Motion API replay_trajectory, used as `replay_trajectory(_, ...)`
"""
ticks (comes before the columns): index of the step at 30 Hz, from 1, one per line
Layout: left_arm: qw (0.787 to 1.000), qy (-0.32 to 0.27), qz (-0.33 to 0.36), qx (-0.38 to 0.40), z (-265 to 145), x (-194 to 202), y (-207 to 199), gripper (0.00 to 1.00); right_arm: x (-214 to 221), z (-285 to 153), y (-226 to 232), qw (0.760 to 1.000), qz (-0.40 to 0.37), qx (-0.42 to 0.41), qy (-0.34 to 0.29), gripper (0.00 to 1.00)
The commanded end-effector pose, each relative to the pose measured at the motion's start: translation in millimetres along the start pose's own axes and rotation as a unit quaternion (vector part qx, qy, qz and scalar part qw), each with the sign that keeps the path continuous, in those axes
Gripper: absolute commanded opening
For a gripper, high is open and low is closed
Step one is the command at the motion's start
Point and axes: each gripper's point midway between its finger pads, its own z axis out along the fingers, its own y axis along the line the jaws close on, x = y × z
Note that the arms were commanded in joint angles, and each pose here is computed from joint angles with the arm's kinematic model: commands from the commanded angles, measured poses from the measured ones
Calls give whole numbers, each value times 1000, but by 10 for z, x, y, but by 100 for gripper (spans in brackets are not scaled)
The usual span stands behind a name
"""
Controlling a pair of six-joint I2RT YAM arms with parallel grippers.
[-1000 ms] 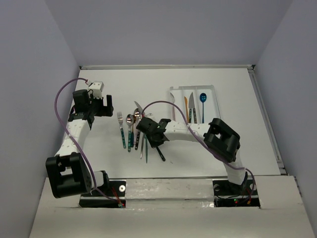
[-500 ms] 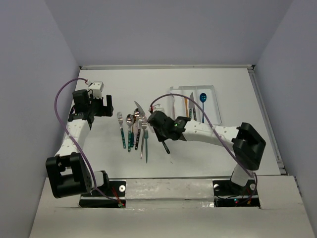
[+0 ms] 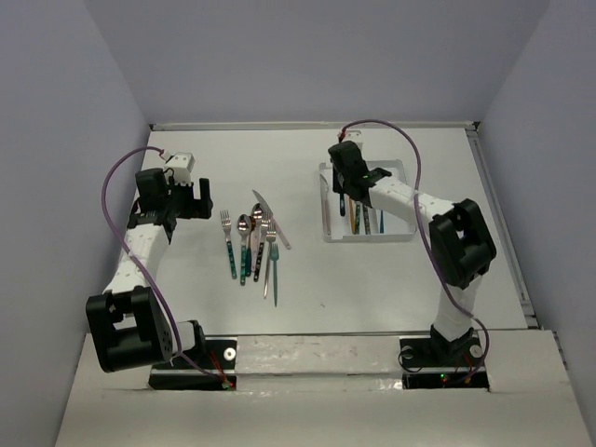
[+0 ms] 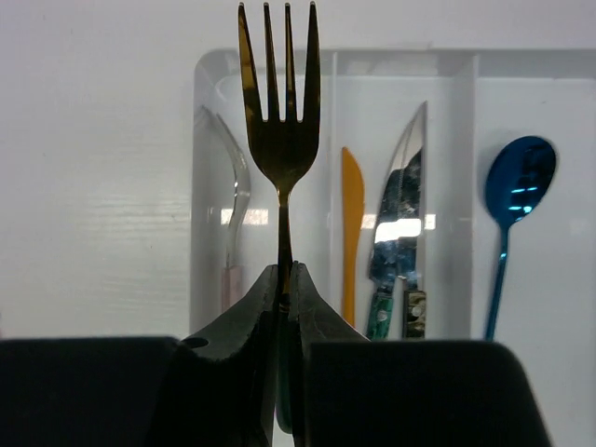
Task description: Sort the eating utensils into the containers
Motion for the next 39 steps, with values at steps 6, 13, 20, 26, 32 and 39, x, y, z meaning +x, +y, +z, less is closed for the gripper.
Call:
replay_trajectory(6, 1000, 3, 0, 7, 31, 40, -1, 99, 231, 317, 224, 999, 7, -30, 26, 0)
replay_trajectory(13, 1000, 22, -8, 15, 69, 126, -27, 95, 366, 399, 294, 998, 8, -41, 49, 20)
replay_trajectory(20, 995, 96, 32, -2, 122, 374, -166, 88, 258, 286, 323, 998, 16, -53, 43, 39)
replay_trajectory(26, 981, 158, 110, 24, 180, 607, -602, 88, 163, 107, 266, 998, 8, -59, 33, 43)
replay_trajectory(32, 971, 209, 111, 27, 254, 790, -590, 86, 161, -36, 273, 996, 8, -79, 35, 43)
replay_trajectory(39, 952, 271, 134, 43, 333, 1123, -638, 72, 315, -1, 207, 997, 2, -67, 48, 43)
